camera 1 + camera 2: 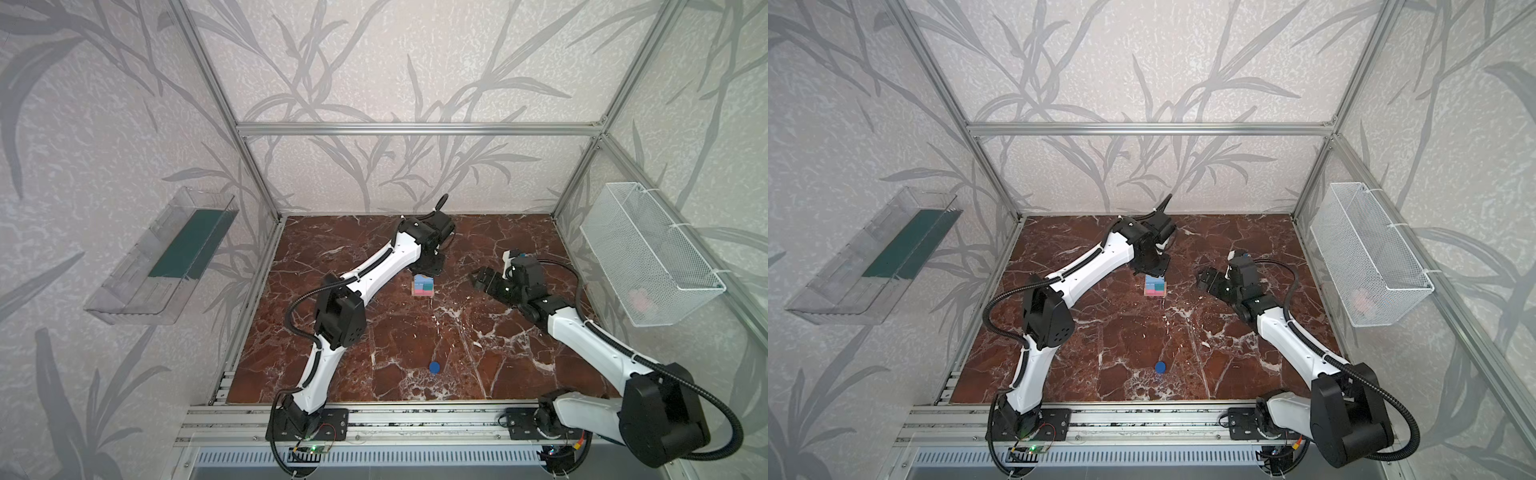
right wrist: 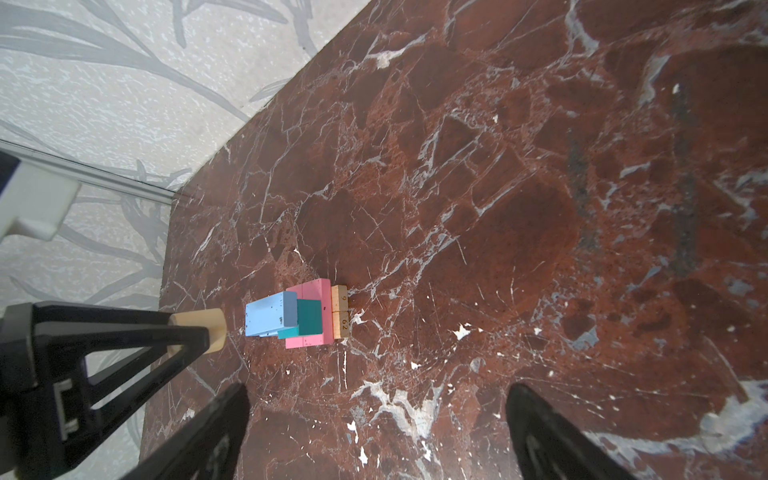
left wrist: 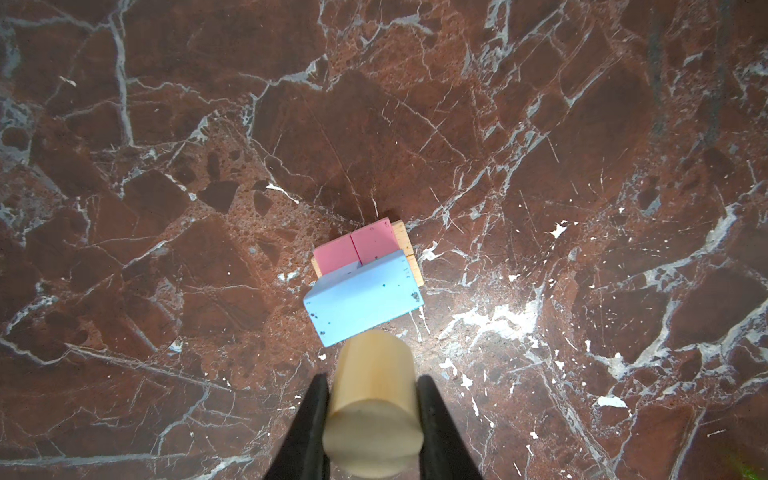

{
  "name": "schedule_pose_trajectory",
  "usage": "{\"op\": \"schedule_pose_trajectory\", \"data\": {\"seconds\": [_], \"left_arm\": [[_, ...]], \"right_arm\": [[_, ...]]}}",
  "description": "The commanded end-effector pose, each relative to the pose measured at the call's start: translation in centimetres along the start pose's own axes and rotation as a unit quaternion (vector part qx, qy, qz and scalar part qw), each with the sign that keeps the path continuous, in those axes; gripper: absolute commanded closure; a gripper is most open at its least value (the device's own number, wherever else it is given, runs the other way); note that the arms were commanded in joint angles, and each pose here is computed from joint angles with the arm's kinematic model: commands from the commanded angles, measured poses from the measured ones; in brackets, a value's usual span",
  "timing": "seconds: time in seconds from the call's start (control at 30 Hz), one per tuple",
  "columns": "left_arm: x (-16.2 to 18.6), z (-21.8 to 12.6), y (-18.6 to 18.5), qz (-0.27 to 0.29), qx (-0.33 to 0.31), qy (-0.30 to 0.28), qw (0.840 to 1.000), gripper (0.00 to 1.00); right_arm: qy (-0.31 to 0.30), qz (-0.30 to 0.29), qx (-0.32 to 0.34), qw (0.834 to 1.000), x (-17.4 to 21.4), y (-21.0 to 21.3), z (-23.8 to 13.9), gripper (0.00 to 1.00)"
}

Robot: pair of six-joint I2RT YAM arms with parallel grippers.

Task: Build the wood block tower
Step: 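Hold the beige cylinder with the left gripper above the light-blue block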

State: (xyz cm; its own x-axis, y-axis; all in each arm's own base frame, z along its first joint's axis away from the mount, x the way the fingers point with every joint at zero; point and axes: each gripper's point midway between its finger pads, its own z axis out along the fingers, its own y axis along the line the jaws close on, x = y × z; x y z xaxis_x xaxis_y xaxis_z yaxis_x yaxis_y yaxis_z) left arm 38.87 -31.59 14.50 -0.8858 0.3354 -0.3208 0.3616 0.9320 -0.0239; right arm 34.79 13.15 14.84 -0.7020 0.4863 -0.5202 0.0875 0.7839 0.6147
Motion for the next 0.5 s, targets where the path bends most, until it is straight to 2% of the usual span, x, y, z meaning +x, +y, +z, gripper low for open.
{"op": "schedule_pose_trajectory", "data": {"seconds": [0.0, 0.47], "left_arm": [[0.0, 0.1, 0.4, 0.008, -0.007, 0.012, 1.000, 1.00], [0.2, 1.5, 1.2, 0.002, -0.022, 0.030, 0.999, 1.00]], "right_arm": [[-0.001, 0.002, -0.005, 1.000, -0.1, 0.0, 0.3, 0.04], [0.004, 0.005, -0.005, 1.000, 0.1, -0.2, 0.7, 0.04]]}}
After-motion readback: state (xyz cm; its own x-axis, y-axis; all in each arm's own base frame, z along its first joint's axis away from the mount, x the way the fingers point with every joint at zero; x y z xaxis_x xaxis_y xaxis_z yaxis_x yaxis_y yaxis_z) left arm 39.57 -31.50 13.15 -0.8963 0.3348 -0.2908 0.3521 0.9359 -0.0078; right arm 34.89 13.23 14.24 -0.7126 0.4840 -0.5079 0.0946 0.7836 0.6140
